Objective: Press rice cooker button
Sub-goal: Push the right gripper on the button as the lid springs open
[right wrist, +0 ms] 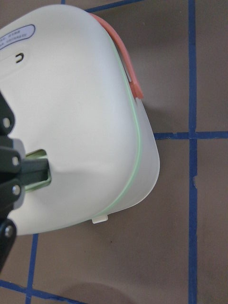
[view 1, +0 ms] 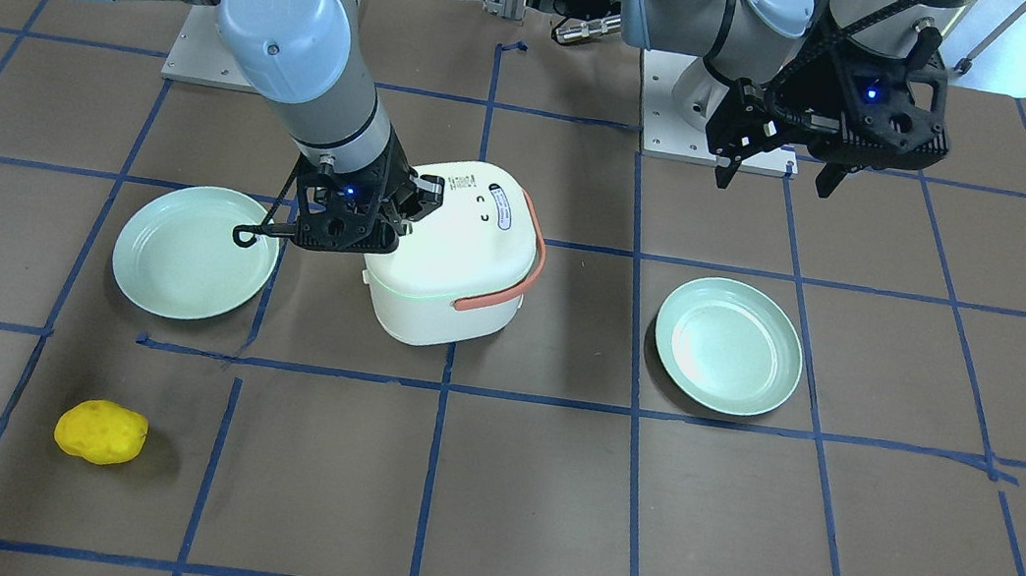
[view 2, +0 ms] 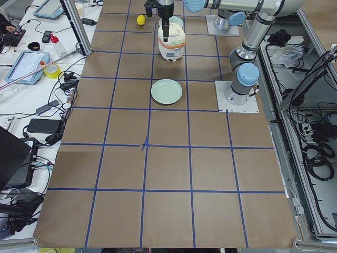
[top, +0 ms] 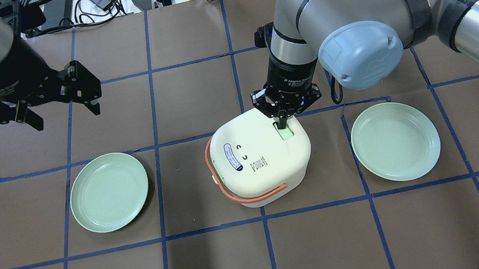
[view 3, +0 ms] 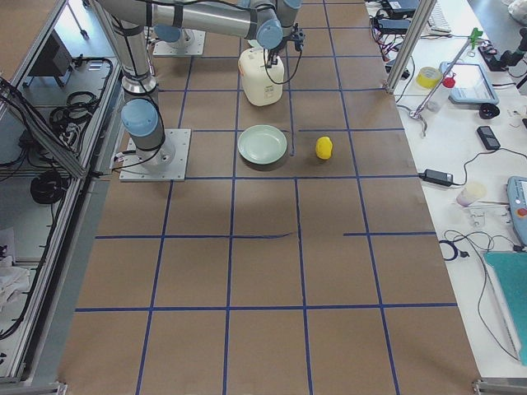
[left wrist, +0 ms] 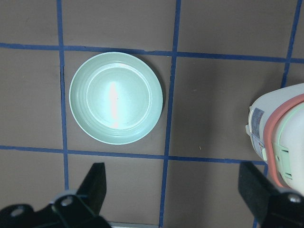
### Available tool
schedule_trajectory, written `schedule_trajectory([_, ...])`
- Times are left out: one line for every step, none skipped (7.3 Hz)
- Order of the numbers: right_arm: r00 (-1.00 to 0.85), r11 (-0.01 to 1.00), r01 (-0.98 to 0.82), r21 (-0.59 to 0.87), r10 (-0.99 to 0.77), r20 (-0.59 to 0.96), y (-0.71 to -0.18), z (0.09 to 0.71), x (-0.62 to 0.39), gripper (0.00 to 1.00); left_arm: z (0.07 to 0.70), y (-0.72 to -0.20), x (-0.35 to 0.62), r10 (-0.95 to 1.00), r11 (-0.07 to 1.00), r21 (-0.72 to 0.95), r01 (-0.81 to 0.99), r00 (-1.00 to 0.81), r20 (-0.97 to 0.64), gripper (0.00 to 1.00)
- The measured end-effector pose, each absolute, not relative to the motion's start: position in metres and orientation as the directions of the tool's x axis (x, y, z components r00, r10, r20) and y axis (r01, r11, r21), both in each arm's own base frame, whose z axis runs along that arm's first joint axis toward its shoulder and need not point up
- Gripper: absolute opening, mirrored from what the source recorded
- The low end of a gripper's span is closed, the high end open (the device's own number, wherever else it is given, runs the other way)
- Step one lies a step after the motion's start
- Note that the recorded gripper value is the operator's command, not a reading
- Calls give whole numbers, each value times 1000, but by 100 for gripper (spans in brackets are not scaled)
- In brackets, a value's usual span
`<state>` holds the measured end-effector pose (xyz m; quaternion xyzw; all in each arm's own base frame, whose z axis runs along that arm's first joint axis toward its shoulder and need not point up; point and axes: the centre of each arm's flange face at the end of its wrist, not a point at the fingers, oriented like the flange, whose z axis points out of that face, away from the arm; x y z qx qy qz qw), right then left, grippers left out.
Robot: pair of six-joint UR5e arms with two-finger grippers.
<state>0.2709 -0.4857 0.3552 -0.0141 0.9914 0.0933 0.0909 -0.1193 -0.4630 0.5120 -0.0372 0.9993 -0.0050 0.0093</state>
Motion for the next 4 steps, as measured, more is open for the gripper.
schedule_trajectory([-983,985,-30,170,2,-182,-485,367,277,41,512,-463,-119,-74,997,-11,-74,-997,-18,100])
schedule_trajectory([-983,986,-5,164,26,-183,-483,384,285,73,512,-463,-119,-74,997,-11,-74,-997,-18,100])
schedule_trajectory([-980,987,13,159,44,-194,-481,410,292,91,512,-463,-119,-74,997,-11,-74,-997,-18,100])
schedule_trajectory([-977,989,24,149,54,-204,-482,441,293,100,512,-463,-119,-74,997,-11,-74,-997,-18,100])
